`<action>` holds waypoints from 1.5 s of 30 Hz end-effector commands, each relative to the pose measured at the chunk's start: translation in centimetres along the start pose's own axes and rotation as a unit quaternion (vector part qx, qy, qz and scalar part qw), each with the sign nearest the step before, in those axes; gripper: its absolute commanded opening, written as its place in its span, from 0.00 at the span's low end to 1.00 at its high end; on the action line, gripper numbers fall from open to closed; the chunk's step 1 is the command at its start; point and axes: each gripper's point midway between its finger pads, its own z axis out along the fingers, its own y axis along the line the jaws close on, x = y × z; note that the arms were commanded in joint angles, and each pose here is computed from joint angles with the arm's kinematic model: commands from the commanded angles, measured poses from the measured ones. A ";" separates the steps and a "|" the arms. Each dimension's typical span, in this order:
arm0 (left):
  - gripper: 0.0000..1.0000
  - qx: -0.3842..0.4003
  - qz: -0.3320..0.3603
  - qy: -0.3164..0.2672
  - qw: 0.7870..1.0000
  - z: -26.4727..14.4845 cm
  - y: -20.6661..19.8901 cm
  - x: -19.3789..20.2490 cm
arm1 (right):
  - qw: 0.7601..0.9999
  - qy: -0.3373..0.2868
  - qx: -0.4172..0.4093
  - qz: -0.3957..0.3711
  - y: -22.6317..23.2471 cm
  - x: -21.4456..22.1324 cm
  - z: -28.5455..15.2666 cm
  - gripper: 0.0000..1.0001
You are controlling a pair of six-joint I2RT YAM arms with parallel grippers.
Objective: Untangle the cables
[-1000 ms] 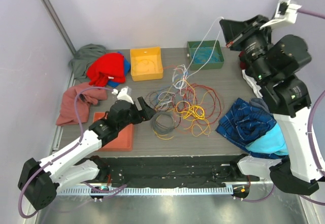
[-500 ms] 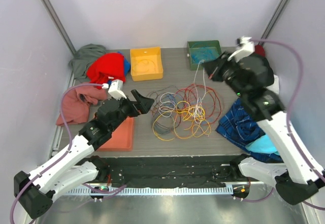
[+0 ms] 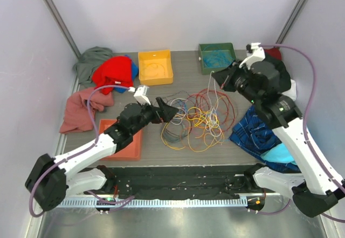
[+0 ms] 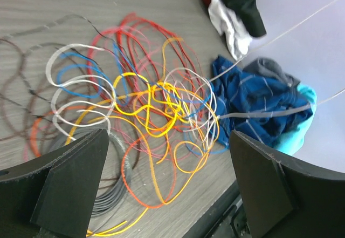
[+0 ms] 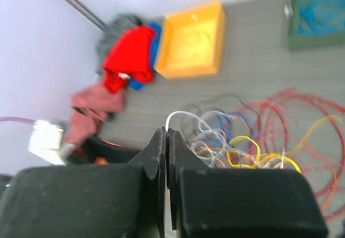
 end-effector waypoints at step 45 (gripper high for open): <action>0.88 0.259 -0.032 0.124 0.957 7.3 -12.3 11.0 | 0.985 -0.071 -0.158 0.011 9.2 -9.0 -7.6 0.01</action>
